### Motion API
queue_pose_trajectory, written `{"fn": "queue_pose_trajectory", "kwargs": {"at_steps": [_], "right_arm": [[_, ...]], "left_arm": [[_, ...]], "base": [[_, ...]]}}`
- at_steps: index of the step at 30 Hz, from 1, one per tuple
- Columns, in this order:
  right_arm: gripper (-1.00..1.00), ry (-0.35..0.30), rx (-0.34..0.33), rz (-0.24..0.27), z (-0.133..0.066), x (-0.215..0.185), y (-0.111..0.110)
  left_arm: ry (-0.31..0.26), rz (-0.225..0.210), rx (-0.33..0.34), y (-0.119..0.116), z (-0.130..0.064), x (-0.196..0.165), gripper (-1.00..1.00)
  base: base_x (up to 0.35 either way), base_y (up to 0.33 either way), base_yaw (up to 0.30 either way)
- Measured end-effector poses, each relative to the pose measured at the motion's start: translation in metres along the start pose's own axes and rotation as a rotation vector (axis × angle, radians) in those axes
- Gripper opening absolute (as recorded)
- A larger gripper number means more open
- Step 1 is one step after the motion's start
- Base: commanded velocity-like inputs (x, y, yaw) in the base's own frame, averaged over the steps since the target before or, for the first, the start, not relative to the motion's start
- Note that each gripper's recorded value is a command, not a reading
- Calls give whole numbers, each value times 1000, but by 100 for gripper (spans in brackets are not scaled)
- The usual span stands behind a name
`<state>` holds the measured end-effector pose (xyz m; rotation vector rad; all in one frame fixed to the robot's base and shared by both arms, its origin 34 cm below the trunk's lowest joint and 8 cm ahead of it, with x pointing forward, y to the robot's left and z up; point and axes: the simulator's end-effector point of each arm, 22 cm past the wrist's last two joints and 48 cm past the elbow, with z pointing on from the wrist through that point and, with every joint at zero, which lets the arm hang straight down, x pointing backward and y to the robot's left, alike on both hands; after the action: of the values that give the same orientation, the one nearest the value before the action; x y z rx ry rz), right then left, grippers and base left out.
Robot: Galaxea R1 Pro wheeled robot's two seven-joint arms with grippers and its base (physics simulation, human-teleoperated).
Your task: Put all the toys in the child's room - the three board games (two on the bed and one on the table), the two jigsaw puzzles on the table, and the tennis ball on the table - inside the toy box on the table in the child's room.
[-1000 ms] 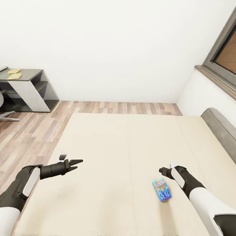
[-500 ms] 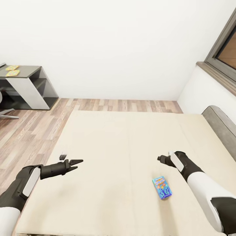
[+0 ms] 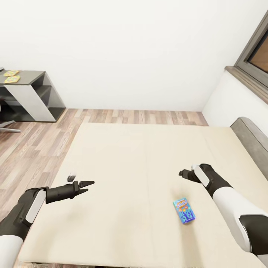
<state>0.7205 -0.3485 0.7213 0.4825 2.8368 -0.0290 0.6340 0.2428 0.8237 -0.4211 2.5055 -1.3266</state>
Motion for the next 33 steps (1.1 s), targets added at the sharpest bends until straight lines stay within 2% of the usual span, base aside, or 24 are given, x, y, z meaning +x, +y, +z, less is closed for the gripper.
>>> {"fn": "queue_pose_trajectory", "kwargs": {"at_steps": [4,7,8,12,13,15,18,23,33], "right_arm": [[100,5,4,0,3,2,-2],[100,9,6,1,5,3,-3],[100,11,7,0,6,4,-4],[100,17,9,0,10,6,-5],[100,18,10,-1,10,7,-5],[100,21,12,-1,12,8,-6],[100,26,15,-2,15,11,-7],[100,33,18,-2,19,14,-9],[100,48,13,6,26,19,-10]], "left_arm": [[3,-6,5,1,1,1,100],[6,-10,56,-8,2,2,100],[7,-11,112,-20,1,2,100],[10,-9,265,-52,-4,3,100],[10,-2,348,-70,-11,3,100],[12,9,418,-84,-18,3,100],[21,30,480,-94,-28,7,100],[33,43,501,-95,-33,12,100],[42,37,500,-89,-31,16,100]], "base": [[0,0,0],[0,0,0],[0,0,0],[0,0,0],[0,0,0],[0,0,0],[0,0,0],[0,0,0],[0,0,0]]}}
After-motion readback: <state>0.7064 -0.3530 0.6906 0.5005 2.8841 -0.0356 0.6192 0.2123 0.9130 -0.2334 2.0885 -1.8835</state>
